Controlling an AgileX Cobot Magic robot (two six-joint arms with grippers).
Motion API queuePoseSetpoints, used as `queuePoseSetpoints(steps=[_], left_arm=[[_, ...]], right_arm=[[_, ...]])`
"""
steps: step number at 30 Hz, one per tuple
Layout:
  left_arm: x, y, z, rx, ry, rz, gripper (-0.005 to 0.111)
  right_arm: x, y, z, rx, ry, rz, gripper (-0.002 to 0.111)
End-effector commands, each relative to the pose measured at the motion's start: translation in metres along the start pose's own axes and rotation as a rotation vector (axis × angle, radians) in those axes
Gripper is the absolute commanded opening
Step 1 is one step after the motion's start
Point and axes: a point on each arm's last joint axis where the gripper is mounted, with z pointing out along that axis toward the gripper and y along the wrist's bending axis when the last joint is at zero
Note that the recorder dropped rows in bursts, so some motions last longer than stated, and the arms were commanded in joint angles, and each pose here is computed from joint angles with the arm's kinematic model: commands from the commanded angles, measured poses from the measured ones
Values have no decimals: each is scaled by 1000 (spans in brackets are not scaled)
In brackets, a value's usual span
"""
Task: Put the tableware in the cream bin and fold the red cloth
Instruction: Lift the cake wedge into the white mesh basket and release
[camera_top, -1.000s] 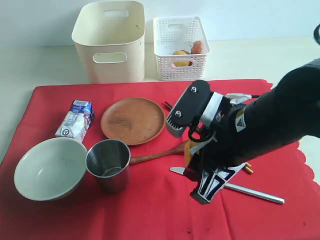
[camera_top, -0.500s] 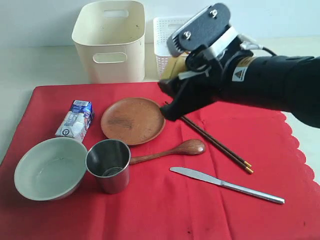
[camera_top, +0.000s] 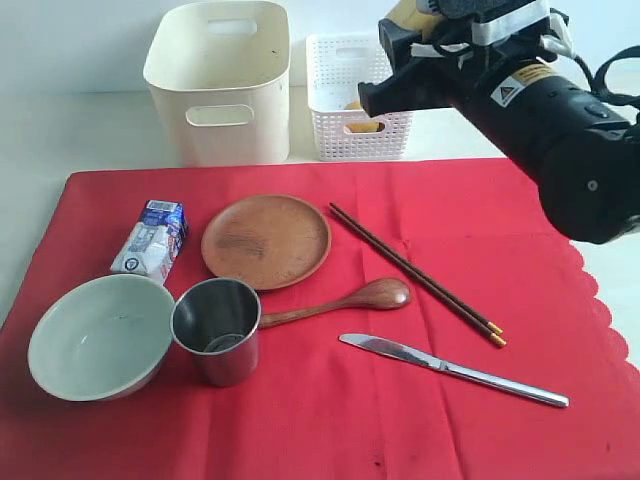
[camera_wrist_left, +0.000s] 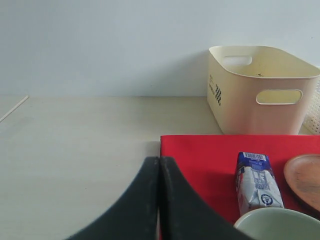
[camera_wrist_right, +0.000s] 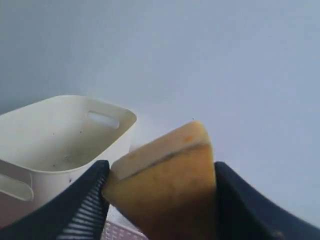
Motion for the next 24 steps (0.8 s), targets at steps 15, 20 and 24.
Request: queuePoseSetpoints(steps=[15,20,24], left_arm=[[-1,0,-1,4,-12,-1,1],[-1,0,-1,4,-12,-1,1],[-1,0,-1,4,-12,-1,1]], right_arm=[[29,-5,89,-42,267,-2,0],[40,-15,120,-43,345,14,0],[42,-21,145,-59,400,29,0]])
